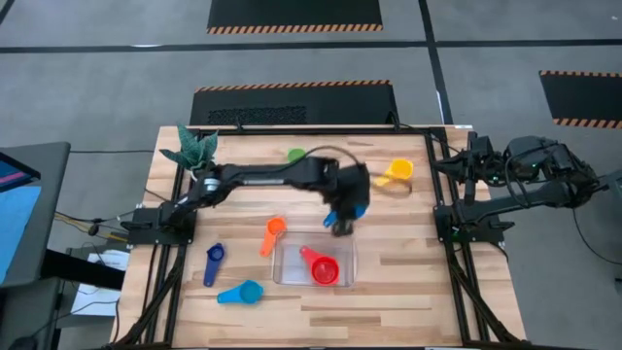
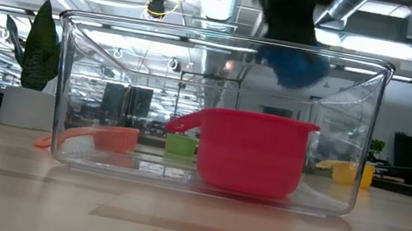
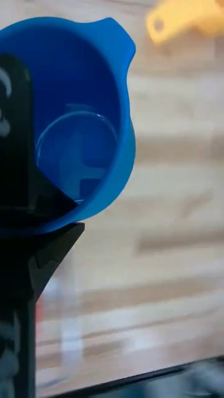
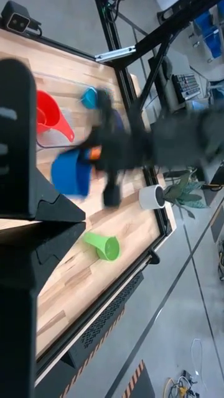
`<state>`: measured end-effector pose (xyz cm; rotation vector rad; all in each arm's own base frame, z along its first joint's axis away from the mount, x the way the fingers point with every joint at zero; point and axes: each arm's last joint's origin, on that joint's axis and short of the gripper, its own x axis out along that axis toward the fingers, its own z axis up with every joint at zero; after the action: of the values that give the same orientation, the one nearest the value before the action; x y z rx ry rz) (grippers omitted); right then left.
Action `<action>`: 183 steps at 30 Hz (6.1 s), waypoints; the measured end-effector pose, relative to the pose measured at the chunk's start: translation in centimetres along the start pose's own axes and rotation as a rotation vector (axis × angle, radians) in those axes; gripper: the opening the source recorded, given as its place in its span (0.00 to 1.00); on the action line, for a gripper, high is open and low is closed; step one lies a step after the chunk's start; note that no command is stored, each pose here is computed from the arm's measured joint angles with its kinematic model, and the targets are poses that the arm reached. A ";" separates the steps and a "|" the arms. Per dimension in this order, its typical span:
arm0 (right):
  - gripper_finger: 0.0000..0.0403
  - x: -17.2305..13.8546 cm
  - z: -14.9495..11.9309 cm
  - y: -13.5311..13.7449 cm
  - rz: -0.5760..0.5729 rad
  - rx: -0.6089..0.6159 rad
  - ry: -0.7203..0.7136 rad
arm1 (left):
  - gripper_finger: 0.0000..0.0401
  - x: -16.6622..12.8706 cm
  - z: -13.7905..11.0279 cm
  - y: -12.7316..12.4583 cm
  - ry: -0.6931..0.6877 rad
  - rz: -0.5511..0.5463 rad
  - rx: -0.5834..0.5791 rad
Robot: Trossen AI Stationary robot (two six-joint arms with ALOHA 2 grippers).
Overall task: Nest measuring cups in basket
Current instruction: Stack the blue measuring cup on top of the red measuring cup in the transparent bin
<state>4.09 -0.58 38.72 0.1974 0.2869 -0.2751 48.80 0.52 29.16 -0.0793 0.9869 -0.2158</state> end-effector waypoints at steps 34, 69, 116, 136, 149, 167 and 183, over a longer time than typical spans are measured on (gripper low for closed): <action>0.06 0.0 -0.2 -0.1 -0.006 -0.010 0.022 | 0.00 3.6 -6.5 -14.0 0.442 -0.161 1.148; 0.06 0.0 -0.4 -0.1 -0.010 -0.016 0.039 | 0.05 5.9 -7.1 -13.8 0.344 -0.212 1.101; 0.06 0.0 -0.6 -0.2 -0.016 -0.032 0.063 | 0.46 5.7 -6.9 -12.0 0.403 -0.087 0.856; 0.06 0.0 -0.8 -0.2 -0.022 -0.038 0.083 | 0.14 4.6 -7.9 -12.8 0.545 -0.120 0.105; 0.06 0.0 -0.9 -0.3 -0.023 -0.037 0.087 | 0.00 4.4 -8.3 -12.5 0.588 -0.091 0.181; 0.06 0.0 -0.8 -0.2 -0.022 -0.027 0.079 | 0.00 3.0 -11.7 -12.0 0.461 -0.056 0.107; 0.06 0.0 -0.6 -0.2 -0.017 0.015 0.059 | 0.00 5.1 -12.5 -11.3 0.397 -0.059 0.239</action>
<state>3.88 -0.60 38.14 0.2181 0.3451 -0.2888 39.43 -11.21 20.00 0.1593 1.3468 -0.4131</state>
